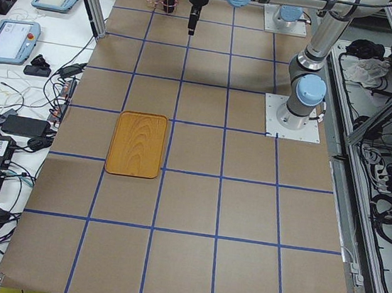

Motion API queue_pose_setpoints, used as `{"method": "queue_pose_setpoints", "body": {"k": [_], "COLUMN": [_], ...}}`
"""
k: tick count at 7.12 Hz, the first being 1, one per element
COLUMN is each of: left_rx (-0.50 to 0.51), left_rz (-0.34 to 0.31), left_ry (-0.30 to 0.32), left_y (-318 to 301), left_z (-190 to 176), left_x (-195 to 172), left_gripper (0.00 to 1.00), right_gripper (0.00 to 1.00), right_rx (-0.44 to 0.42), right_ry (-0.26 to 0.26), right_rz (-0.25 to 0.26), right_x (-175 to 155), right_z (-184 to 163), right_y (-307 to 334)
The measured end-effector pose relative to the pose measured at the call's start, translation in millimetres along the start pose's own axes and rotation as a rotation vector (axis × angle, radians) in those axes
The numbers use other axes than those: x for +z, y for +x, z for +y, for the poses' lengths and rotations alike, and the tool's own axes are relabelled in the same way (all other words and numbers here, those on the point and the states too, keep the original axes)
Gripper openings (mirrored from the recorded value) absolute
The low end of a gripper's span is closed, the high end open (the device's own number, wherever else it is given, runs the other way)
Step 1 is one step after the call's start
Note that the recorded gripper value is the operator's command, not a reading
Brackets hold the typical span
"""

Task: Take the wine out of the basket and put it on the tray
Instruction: 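Lift the bottle out of the rack with the right gripper, then carry the bottle toward the table center and stand it upright, release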

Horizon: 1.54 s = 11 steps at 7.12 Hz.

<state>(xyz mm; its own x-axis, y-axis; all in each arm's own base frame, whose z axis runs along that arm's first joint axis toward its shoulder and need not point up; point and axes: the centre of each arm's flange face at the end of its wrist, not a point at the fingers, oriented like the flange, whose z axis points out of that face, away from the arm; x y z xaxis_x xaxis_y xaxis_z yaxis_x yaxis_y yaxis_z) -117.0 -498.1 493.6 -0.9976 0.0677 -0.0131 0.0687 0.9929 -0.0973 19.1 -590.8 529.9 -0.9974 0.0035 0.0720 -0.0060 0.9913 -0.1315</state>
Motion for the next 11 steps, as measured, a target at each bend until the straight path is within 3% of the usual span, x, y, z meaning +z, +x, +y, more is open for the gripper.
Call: {"method": "queue_pose_setpoints", "body": {"k": [3, 5, 8, 11], "left_rx": [-0.051, -0.078, -0.103, -0.105], "left_rz": [-0.001, -0.001, -0.006, -0.011], "left_ry": [0.007, 0.007, 0.017, 0.026], "left_y": [-26, -40, -71, -80], "left_z": [-4, -6, -9, -11], "left_x": [-5, -6, -9, -12], "left_gripper": [1.00, 1.00, 1.00, 1.00], "right_gripper": [0.24, 0.23, 0.23, 0.24], "right_rx": [0.088, 0.101, 0.152, 0.254], "right_ry": [-0.146, -0.184, -0.169, -0.105], "right_rz": [-0.024, -0.026, -0.031, -0.050], "right_x": [0, 21, 41, 47], "right_z": [61, 99, 136, 169], "right_y": [-41, -96, -200, -302]}}
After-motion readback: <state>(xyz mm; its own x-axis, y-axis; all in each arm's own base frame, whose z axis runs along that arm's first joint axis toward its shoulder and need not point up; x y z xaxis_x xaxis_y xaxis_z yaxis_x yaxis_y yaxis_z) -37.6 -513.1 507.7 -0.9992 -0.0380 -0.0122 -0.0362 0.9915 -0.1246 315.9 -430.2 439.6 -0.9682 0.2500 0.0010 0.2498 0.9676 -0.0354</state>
